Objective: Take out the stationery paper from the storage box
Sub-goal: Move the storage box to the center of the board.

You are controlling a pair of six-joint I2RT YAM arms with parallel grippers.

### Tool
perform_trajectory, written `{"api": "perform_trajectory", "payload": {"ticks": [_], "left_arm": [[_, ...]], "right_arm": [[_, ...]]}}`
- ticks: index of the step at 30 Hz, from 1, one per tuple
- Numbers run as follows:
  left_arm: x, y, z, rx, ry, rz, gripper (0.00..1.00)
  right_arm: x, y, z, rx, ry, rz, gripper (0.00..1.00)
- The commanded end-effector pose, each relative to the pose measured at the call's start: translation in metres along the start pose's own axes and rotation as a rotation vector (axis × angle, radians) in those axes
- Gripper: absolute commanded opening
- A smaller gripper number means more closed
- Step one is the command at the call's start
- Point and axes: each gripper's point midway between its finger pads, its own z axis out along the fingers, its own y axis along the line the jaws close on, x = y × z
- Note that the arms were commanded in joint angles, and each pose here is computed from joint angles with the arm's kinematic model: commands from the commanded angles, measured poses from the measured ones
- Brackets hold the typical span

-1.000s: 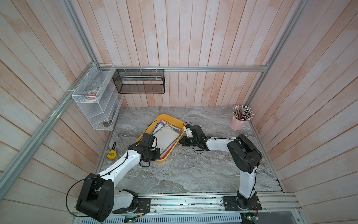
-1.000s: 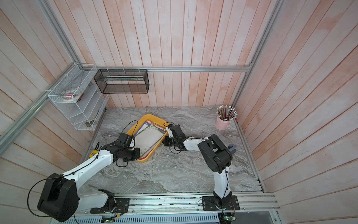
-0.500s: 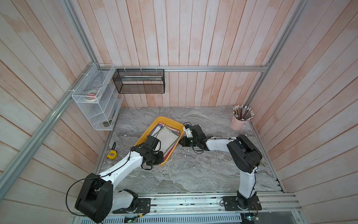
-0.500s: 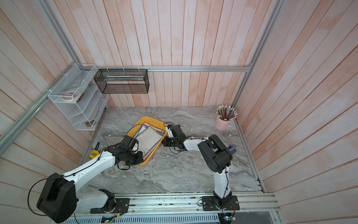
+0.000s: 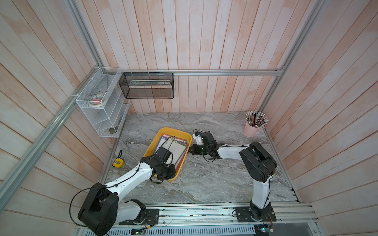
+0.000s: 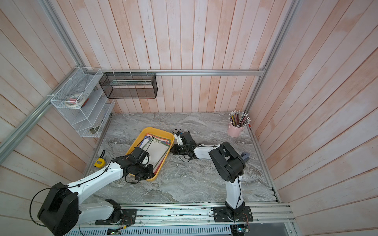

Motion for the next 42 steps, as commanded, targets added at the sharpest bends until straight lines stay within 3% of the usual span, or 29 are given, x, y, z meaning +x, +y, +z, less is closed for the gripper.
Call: {"api": "perform_trajectory", "payload": {"ticks": [1, 42], "left_arm": [[0.013, -0.005, 0.003, 0.033, 0.037, -0.024, 0.08], [0.037, -0.009, -0.005, 0.087, 0.047, -0.078, 0.08]], "right_arm": [[0.008, 0.008, 0.008, -0.023, 0.030, 0.001, 0.10], [0.024, 0.028, 0.024, -0.056, 0.086, -0.014, 0.13]]}}
